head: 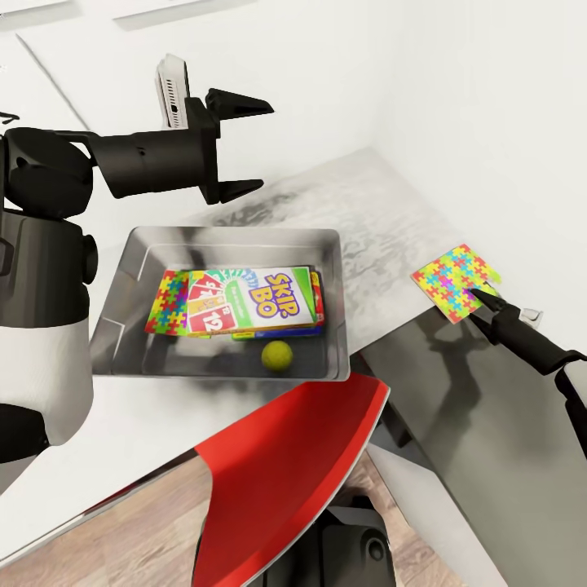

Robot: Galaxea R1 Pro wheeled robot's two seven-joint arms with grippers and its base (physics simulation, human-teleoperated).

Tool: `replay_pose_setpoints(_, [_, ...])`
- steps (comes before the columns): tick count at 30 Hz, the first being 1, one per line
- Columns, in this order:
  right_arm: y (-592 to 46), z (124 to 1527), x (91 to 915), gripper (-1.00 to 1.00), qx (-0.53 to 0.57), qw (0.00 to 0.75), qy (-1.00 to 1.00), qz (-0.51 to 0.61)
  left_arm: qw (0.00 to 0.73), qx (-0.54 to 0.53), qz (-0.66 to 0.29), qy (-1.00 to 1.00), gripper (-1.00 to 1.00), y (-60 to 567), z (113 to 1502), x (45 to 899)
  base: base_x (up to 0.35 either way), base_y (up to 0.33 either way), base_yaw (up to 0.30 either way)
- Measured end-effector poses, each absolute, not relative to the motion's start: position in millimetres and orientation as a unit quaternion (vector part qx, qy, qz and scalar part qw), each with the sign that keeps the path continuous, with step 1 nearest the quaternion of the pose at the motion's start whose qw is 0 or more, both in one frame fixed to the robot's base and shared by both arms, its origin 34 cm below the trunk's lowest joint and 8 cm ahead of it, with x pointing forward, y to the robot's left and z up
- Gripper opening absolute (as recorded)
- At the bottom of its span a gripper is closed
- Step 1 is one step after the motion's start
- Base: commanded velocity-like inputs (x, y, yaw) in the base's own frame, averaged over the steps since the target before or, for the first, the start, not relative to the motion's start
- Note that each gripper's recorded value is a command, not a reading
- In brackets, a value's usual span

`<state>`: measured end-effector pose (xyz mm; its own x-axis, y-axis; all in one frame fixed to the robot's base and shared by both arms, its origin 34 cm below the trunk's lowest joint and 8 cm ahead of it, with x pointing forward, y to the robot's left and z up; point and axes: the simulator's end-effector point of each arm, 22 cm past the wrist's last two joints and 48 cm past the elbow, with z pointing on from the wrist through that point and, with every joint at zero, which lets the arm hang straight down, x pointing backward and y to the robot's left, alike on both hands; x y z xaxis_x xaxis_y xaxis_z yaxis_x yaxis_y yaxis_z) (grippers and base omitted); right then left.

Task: Put all the toys in the child's room - the three board games (two on the bed and one on the table), the two jigsaw puzzles on the table, and the tennis ball on the table - inside the toy box on the table in the child's room.

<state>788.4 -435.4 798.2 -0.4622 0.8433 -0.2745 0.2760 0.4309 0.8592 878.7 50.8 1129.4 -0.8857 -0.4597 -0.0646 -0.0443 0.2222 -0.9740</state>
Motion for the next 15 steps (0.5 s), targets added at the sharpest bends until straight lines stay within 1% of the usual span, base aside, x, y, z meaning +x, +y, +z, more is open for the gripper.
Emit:
replay_pose_setpoints(6, [-435.1, 797.9, 788.3, 1.00, 0.367, 0.366, 0.763, 0.387, 0.173, -0.165, -0.601, 0.762, 1.00, 50.8, 1129.5, 878.6, 0.000, 0.000, 0.096])
replay_pose_setpoints(15, [-435.5, 798.2, 788.4, 1.00, 0.367, 0.366, 0.762, 0.387, 0.173, -0.165, -0.601, 0.762, 1.00, 50.7, 1129.5, 878.7, 0.000, 0.000, 0.035])
